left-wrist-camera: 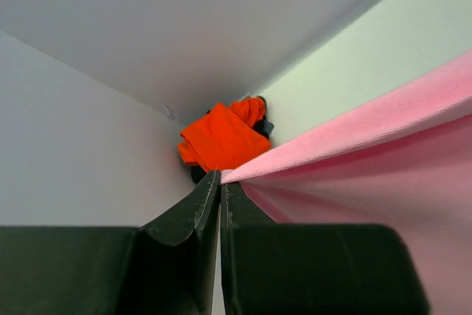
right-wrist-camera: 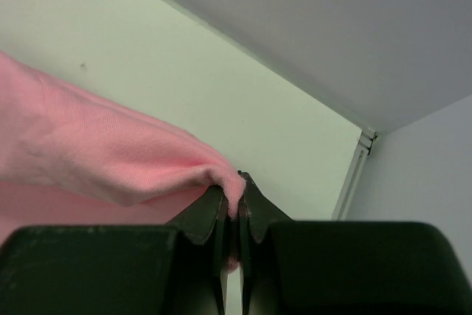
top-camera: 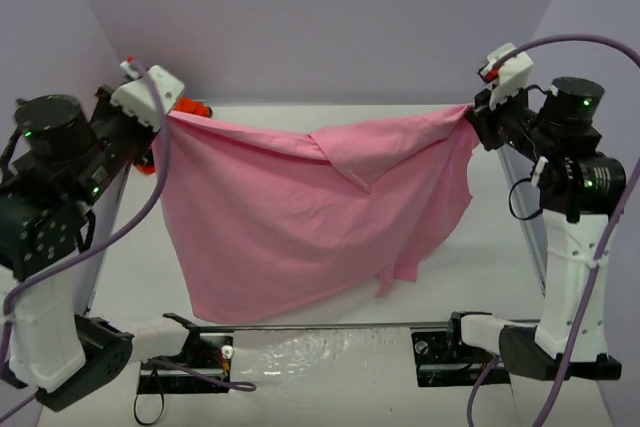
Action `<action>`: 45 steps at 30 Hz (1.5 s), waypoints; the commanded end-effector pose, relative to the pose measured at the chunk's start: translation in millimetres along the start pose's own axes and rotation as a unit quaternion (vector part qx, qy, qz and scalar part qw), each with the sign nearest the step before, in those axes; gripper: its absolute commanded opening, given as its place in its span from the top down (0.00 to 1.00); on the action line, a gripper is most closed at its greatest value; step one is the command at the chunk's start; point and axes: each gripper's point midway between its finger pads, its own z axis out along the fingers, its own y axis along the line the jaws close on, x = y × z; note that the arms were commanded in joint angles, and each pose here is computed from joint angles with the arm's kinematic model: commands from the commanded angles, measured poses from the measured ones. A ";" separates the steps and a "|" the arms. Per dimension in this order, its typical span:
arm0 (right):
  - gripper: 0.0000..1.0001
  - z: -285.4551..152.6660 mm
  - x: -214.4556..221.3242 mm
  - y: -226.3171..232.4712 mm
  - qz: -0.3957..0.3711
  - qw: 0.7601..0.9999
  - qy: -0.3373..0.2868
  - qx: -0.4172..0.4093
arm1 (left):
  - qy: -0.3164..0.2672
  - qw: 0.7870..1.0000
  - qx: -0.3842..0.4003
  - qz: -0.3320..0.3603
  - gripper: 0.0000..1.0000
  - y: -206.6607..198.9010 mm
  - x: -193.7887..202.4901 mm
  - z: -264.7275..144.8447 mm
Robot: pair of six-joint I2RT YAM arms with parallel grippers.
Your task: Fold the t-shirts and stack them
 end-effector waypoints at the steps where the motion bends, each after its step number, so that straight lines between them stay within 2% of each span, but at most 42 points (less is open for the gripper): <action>1: 1.00 59.0 -8.7 -27.5 -0.016 1.000 -0.003 0.015 | 0.029 0.999 0.013 0.024 1.00 -8.4 -9.6 74.8; 3: 1.00 84.1 1.6 -30.3 -0.015 1.000 0.014 0.012 | 0.045 0.998 0.012 0.034 1.00 -8.1 -5.5 102.6; 6: 1.00 143.7 34.8 -31.7 -0.005 0.999 0.053 0.001 | 0.085 0.995 0.043 0.021 1.00 -22.2 22.8 169.6; 11: 1.00 218.3 96.6 -14.3 0.002 0.995 0.098 -0.038 | 0.124 0.990 0.055 -0.024 1.00 -30.8 79.7 274.2; 13: 1.00 243.4 122.5 -9.8 0.006 0.992 0.119 -0.048 | 0.130 0.990 0.047 -0.027 1.00 -31.6 88.6 293.8; 15: 1.00 278.9 161.6 -8.9 0.007 0.987 0.151 -0.051 | 0.156 0.987 0.044 -0.021 1.00 -43.3 115.7 333.6; 19: 1.00 319.7 197.9 -26.2 -0.001 0.983 0.181 -0.029 | 0.188 0.982 0.035 -0.013 1.00 -51.8 153.8 375.4; 24: 1.00 359.4 232.6 -61.6 0.017 0.979 0.202 0.033 | 0.186 0.982 -0.011 -0.019 1.00 -38.3 173.9 414.2; 25: 0.94 364.9 240.6 -63.0 0.019 0.977 0.208 0.037 | 0.190 0.981 -0.014 -0.019 1.00 -41.6 180.6 420.9; 26: 0.75 369.1 243.8 -64.7 0.016 0.977 0.210 0.044 | 0.192 0.981 -0.018 -0.020 0.98 -43.0 184.8 426.4; 27: 0.49 372.6 243.6 -67.2 0.011 0.977 0.208 0.052 | 0.192 0.981 -0.023 -0.021 0.96 -43.1 187.4 431.1; 28: 0.19 375.4 246.0 -69.4 0.005 0.976 0.209 0.061 | 0.191 0.981 -0.030 -0.025 0.89 -42.3 188.5 434.1; 29: 0.07 378.8 246.6 -72.6 -0.004 0.975 0.209 0.074 | 0.193 0.980 -0.039 -0.027 0.63 -41.4 192.4 438.1; 30: 0.00 381.9 246.6 -75.2 -0.012 0.974 0.208 0.085 | 0.193 0.979 -0.049 -0.030 0.42 -39.4 194.4 440.9; 31: 0.00 384.7 245.8 -76.8 -0.016 0.974 0.207 0.093 | 0.191 0.979 -0.063 -0.035 0.31 -35.5 192.7 441.7; 32: 0.00 387.0 245.2 -80.2 -0.019 0.973 0.205 0.104 | 0.187 0.979 -0.075 -0.039 0.26 -30.9 190.7 442.4; 35: 0.00 383.4 217.9 -111.7 -0.029 0.964 0.177 0.196 | 0.167 0.975 -0.130 -0.060 0.20 -6.6 174.0 437.7; 39: 0.00 359.5 165.7 -153.8 -0.041 0.938 0.131 0.318 | 0.127 0.975 -0.166 -0.079 0.20 22.5 134.5 416.5; 43: 0.00 327.9 122.9 -166.3 -0.044 0.932 0.103 0.345 | 0.118 0.979 -0.120 -0.111 0.23 12.9 108.8 385.0; 44: 0.00 320.5 116.1 -166.4 -0.046 0.931 0.100 0.349 | 0.099 0.982 -0.117 -0.114 0.23 19.0 93.0 374.7; 45: 0.00 313.5 111.8 -166.5 -0.048 0.929 0.098 0.353 | 0.123 0.980 -0.094 -0.125 0.25 3.6 104.9 371.1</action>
